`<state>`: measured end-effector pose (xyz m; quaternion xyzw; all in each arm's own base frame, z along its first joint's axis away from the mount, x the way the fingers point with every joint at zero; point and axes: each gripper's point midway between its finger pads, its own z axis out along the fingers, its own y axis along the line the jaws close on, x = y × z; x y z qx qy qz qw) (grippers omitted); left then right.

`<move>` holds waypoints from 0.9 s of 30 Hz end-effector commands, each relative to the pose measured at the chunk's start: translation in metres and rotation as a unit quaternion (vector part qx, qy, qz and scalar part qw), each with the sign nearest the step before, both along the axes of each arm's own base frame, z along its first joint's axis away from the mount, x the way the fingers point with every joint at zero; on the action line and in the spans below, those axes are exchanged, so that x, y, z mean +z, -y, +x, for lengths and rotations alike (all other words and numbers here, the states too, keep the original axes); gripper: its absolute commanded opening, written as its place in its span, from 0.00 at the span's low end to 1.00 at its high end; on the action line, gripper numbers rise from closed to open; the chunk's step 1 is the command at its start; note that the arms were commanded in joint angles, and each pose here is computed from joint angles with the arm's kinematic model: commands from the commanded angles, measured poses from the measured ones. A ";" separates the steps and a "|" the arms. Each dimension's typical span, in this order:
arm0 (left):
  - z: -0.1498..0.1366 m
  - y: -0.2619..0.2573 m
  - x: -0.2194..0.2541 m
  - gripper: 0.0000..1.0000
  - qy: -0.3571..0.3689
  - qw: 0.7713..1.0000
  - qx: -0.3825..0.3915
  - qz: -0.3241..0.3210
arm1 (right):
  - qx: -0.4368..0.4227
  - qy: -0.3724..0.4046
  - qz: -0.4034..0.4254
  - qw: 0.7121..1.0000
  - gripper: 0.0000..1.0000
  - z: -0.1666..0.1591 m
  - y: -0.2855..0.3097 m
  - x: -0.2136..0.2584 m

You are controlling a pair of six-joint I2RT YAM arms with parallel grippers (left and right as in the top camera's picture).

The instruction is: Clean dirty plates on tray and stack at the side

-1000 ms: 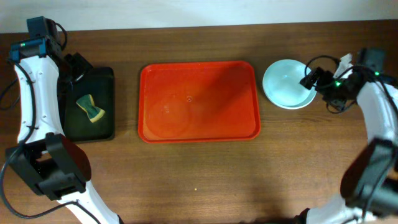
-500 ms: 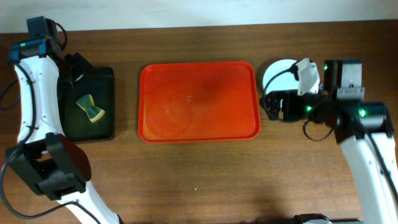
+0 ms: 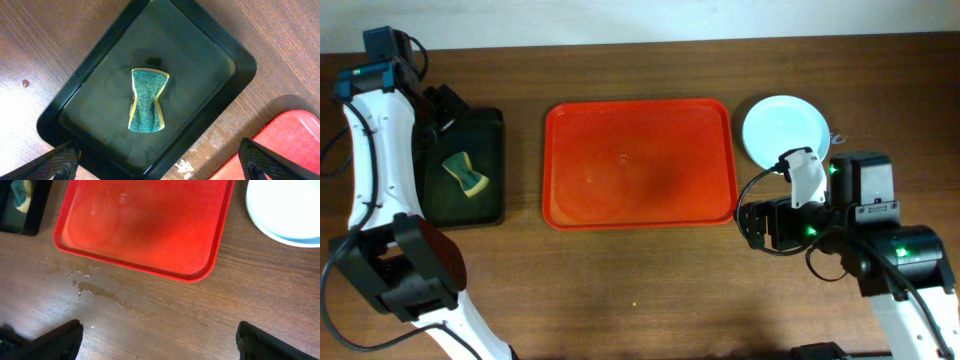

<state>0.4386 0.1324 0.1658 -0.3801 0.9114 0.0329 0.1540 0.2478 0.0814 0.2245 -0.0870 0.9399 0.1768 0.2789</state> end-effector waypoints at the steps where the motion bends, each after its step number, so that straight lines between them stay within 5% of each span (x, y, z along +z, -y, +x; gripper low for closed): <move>1: 0.000 -0.001 0.002 0.99 0.002 1.000 0.001 0.000 | 0.000 0.003 -0.018 1.000 0.99 0.001 0.003 -0.003; 5: 0.000 -0.001 0.002 0.99 0.002 1.000 0.001 0.000 | -0.013 0.122 -0.010 0.992 0.99 0.008 0.006 0.016; 8: 0.000 -0.001 0.002 0.99 0.002 1.000 0.001 0.000 | -0.024 0.280 0.008 0.960 0.99 -0.013 0.011 0.014; 12: 0.000 -0.001 0.002 0.99 0.002 1.000 0.001 0.000 | -0.103 0.378 0.046 0.919 0.99 -0.020 0.031 -0.008; 20: 0.000 -0.001 0.002 0.99 0.002 1.000 0.001 0.000 | -0.232 0.394 0.112 0.882 0.99 -0.003 0.065 -0.062; 24: 0.000 -0.001 0.002 0.99 0.002 1.000 0.001 0.000 | -0.283 0.394 0.077 0.871 0.98 -0.002 0.086 -0.068; 27: 0.000 -0.001 0.002 1.00 0.002 1.000 0.001 0.000 | -0.238 0.413 0.010 0.879 0.99 -0.002 0.084 -0.069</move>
